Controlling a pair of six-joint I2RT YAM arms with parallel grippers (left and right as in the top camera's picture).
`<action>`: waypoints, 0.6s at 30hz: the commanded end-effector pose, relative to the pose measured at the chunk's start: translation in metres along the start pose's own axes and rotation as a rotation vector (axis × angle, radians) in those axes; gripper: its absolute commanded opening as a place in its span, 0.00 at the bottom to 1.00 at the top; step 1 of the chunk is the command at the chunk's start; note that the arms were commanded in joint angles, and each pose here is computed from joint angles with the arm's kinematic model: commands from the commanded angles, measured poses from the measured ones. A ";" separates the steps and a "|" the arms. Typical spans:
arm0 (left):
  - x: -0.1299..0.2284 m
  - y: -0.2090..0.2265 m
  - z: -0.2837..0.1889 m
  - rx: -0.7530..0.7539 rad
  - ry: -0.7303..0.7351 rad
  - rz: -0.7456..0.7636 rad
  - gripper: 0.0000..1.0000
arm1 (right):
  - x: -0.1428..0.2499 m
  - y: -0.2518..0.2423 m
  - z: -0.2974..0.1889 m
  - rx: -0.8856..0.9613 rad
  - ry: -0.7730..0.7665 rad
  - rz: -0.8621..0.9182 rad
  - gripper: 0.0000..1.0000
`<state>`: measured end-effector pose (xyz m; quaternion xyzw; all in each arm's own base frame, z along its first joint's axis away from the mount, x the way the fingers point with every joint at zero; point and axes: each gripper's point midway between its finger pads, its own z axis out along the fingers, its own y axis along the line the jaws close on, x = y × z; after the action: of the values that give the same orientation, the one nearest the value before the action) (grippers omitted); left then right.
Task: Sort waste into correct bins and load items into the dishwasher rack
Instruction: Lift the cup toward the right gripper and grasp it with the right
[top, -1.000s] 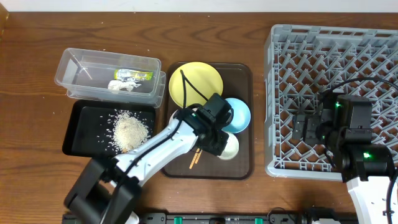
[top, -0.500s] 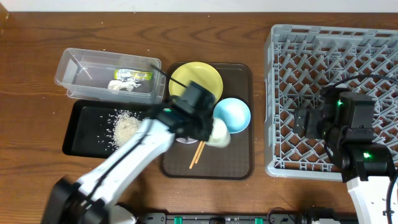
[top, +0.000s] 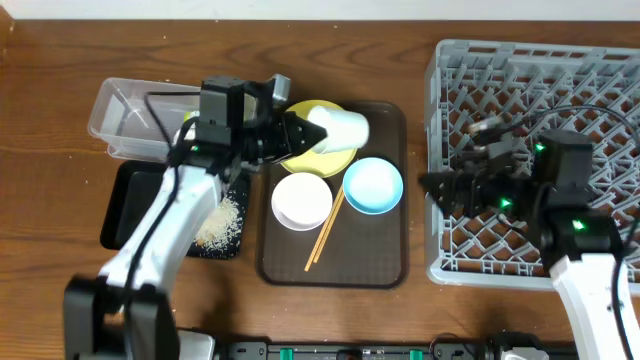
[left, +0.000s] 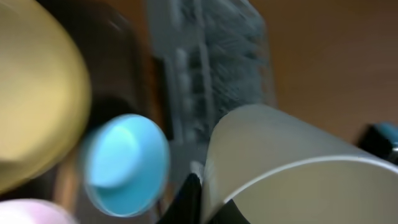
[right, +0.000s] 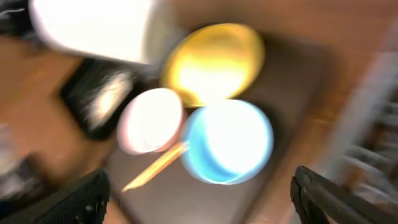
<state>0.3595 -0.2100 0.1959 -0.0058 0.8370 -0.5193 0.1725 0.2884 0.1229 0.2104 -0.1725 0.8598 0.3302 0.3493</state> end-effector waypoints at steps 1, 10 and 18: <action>0.027 -0.034 0.002 0.288 0.243 -0.127 0.06 | 0.004 0.056 0.006 -0.363 0.008 -0.127 0.92; 0.044 -0.047 0.001 0.393 0.364 -0.154 0.06 | 0.001 0.060 0.050 -0.442 0.015 -0.236 0.94; 0.057 -0.055 0.007 0.408 0.412 -0.145 0.06 | -0.028 0.089 0.050 -0.567 -0.102 -0.342 0.94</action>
<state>0.3060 -0.2476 0.2168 0.0561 0.7417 -0.6678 -0.0275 0.2955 0.2126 0.2275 -0.3757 0.7042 0.4631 0.3854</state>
